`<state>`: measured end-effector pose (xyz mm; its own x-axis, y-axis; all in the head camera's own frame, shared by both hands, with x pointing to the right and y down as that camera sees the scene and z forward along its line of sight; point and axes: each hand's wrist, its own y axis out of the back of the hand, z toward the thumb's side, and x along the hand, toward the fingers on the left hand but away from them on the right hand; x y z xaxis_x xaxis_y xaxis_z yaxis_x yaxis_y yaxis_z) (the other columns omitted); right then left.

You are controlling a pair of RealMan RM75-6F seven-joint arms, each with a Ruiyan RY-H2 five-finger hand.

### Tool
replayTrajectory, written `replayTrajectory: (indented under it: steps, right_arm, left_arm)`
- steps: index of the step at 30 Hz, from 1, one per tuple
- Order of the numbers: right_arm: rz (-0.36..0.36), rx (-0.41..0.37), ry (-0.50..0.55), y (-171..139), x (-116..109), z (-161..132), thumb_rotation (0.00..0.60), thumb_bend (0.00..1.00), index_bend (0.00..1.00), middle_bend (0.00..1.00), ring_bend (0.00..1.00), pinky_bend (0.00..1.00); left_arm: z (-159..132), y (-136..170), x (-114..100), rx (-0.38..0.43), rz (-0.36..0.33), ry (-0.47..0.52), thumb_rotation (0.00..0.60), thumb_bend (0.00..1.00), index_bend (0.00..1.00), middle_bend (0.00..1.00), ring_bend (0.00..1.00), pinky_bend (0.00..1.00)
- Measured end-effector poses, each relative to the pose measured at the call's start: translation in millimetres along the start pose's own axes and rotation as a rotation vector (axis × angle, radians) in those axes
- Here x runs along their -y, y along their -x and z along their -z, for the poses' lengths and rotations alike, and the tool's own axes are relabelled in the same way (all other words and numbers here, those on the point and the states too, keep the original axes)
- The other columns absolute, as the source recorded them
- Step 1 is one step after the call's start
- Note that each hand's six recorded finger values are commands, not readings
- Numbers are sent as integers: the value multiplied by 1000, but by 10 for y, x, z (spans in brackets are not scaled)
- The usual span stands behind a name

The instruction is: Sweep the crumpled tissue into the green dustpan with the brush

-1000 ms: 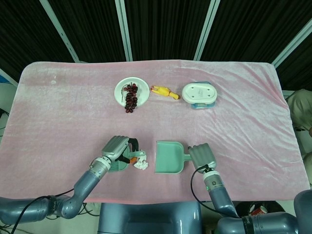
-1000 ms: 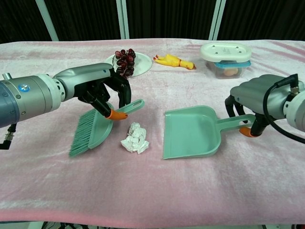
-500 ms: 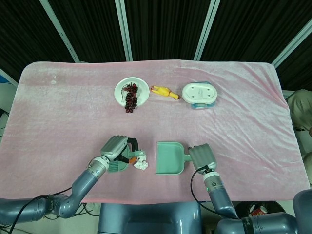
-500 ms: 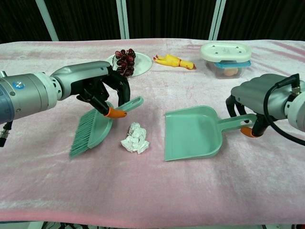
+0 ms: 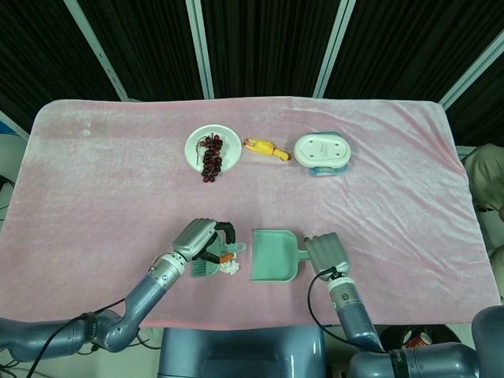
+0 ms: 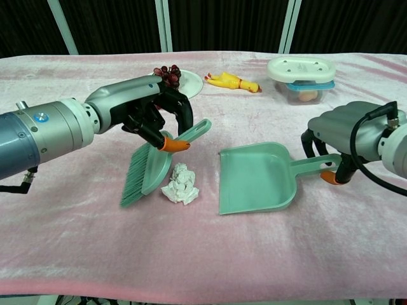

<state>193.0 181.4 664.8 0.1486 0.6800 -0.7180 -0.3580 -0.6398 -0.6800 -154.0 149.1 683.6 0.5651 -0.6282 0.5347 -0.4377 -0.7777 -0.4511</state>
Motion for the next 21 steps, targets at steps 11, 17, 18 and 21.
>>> replayTrajectory:
  steps: [11,17,18,21]
  right_arm:
    - [-11,2,2,11,18,16,600,472,690,688,710,810]
    - [-24,3,13,7,44,6,600,472,690,689,710,810]
    - [-27,4,15,7,50,7,600,472,690,689,711,810]
    - [-31,5,21,9,59,11,600,472,691,688,711,810]
  left_arm:
    - [-38,-100,172,0,-4,101,600,361,654,673,907,1000]
    - [-159,-209,277,30,-11,123,600,361,657,675,907,1000]
    - [-178,-230,290,36,-14,123,600,361,659,676,907,1000]
    - [-254,-308,327,59,-28,118,600,361,661,681,907,1000]
